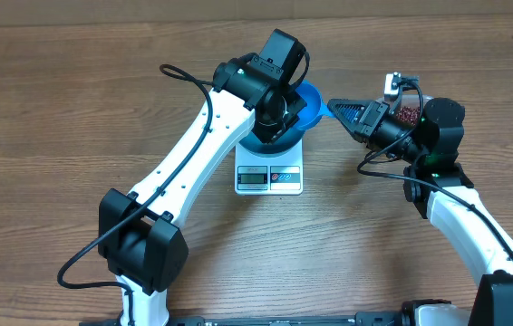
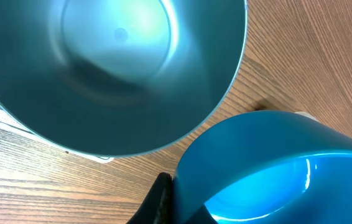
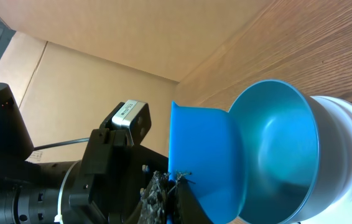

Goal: Scoop item into bowl and weigh 150g on scale
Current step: 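Bring the right gripper to the blue cup's handle above the bowl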

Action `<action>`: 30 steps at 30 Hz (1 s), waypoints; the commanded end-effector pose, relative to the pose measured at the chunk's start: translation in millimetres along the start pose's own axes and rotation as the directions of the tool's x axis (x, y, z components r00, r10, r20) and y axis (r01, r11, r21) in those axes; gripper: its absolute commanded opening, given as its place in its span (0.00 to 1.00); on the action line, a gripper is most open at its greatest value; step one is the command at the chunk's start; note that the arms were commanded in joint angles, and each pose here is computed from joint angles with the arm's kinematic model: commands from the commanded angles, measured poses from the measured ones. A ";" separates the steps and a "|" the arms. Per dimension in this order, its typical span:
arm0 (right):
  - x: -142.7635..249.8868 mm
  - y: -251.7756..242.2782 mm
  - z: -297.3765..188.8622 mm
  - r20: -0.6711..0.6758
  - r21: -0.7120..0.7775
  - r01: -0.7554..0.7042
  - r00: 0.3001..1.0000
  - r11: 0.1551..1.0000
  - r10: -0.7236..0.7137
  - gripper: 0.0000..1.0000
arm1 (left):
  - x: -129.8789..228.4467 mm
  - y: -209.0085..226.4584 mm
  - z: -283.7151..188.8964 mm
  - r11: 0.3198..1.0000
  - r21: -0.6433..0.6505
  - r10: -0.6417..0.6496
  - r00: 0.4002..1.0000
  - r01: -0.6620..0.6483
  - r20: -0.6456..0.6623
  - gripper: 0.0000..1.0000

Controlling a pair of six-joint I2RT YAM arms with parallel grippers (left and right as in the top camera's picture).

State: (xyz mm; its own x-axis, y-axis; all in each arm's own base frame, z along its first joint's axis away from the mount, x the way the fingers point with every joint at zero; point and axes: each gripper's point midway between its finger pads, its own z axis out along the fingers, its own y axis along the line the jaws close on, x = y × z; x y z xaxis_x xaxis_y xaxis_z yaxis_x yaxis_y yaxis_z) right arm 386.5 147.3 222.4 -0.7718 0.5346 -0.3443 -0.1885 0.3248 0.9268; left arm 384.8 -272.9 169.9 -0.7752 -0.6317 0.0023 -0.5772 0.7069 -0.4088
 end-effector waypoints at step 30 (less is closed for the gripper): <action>-13.3 -0.6 -0.2 0.061 0.024 0.010 0.998 1.000 -0.011 0.18 | 1.3 -4.6 -13.1 1.000 0.016 0.010 1.000 -0.010 0.016 0.04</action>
State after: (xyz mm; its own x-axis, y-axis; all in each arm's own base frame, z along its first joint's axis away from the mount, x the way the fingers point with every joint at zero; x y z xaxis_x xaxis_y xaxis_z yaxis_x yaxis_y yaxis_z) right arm 392.1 142.6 220.6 -0.7489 0.5638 -0.3484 -0.1721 0.3422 0.9237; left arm 381.7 -270.9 168.4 -0.7751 -0.6318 0.0069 -0.5827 0.7104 -0.3948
